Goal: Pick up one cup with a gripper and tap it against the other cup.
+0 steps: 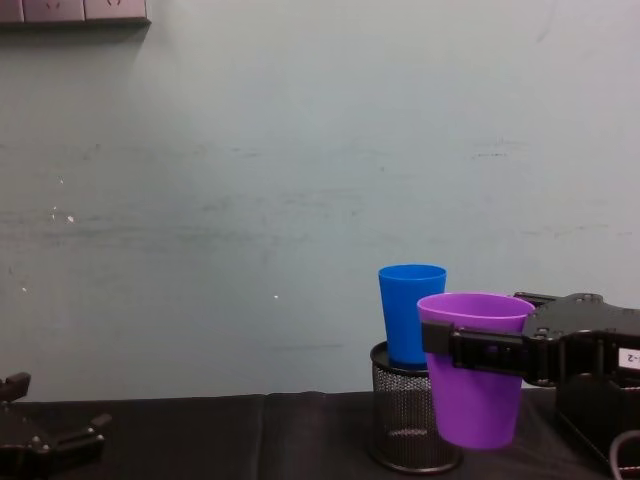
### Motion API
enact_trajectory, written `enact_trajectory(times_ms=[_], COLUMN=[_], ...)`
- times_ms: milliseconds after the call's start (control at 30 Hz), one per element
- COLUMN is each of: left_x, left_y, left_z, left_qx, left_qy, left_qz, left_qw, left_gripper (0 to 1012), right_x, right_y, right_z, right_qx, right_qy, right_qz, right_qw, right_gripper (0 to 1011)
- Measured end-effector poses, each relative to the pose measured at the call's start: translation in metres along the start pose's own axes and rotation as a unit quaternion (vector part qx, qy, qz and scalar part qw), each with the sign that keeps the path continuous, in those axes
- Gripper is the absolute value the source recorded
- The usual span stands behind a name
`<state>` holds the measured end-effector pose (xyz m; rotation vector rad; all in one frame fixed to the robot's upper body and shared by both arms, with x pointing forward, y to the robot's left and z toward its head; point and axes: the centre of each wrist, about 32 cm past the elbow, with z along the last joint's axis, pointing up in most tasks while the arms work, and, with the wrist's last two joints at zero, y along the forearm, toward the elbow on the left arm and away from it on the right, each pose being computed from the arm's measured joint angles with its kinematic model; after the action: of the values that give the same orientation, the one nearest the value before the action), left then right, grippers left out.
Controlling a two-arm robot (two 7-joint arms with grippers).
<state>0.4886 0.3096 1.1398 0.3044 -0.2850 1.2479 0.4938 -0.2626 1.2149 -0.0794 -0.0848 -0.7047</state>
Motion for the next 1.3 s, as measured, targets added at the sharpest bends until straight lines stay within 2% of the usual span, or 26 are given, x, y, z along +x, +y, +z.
enact_trajectory(times_ms=[1300], left_x=[0.0000], left_y=[0.0000], left_z=[0.0000], left_qx=[0.000], left_qy=[0.000], left_qz=[0.000], left_qw=[1.0000], left_gripper=[1000], right_x=[0.0000], right_y=[0.0000], right_z=[0.0000], right_qx=[0.000], right_qy=[0.000], right_qz=[0.000], right_qw=[1.0000], right_gripper=[735])
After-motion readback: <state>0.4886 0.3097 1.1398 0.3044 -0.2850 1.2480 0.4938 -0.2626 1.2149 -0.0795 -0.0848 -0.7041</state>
